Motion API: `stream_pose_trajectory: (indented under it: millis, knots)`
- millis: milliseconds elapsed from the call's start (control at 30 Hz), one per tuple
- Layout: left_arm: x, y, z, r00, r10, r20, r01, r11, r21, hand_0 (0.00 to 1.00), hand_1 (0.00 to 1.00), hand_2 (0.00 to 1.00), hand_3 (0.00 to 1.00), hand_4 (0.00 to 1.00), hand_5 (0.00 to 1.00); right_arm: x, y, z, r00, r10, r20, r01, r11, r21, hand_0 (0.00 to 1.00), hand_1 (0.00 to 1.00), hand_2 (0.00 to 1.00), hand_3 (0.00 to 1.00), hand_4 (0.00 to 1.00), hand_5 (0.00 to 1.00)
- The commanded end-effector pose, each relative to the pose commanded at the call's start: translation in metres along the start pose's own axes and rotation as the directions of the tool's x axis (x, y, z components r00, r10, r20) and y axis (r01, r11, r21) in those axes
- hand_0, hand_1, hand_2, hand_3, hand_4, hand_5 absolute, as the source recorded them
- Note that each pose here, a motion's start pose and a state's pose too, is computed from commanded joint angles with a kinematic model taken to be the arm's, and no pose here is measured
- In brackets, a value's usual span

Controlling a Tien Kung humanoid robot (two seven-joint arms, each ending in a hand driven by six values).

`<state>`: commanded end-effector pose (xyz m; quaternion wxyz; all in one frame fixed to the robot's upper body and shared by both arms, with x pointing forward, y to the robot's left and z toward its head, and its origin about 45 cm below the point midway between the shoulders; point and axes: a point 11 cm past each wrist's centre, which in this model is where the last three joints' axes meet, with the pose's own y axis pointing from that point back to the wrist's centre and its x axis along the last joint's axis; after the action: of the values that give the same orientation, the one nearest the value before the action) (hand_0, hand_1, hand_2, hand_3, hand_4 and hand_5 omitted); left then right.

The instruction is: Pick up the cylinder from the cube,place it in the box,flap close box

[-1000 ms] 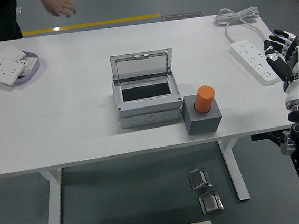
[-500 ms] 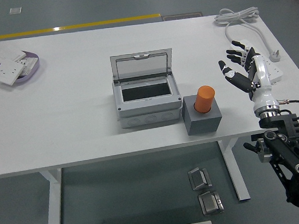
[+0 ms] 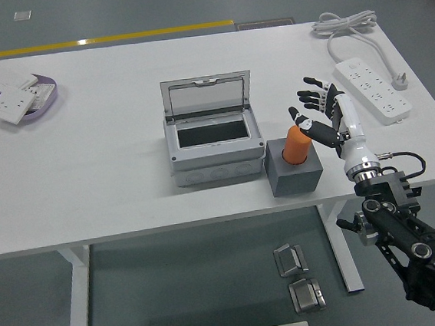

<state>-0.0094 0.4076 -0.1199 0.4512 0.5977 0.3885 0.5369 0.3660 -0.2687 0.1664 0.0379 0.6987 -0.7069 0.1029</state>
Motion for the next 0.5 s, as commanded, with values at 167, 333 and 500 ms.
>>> stream_pose_trajectory:
  millis: [167, 333, 500]
  knots:
    - [0.002, 0.0, -0.001, 1.0, 0.004, 0.001, -0.004, 1.0, 0.001, 0.595, 0.618, 0.599, 0.609, 0.672, 0.291, -0.005, 0.001, 0.008, 1.0, -0.017, -0.001, 0.017, 1.0, -0.023, 0.645, 0.629, 0.559, 0.678, 0.749, 0.06]
    - [0.001, 0.0, 0.0, 1.0, 0.001, 0.003, -0.001, 1.0, 0.0, 0.595, 0.617, 0.598, 0.61, 0.672, 0.292, -0.013, 0.004, 0.018, 0.999, -0.046, -0.005, 0.046, 0.998, -0.051, 0.628, 0.62, 0.542, 0.681, 0.742, 0.067]
    - [0.0, 0.0, 0.001, 1.0, 0.0, 0.005, 0.0, 1.0, -0.003, 0.595, 0.618, 0.593, 0.61, 0.673, 0.293, -0.021, 0.007, 0.025, 0.997, -0.075, -0.009, 0.074, 0.995, -0.07, 0.62, 0.621, 0.535, 0.653, 0.74, 0.084]
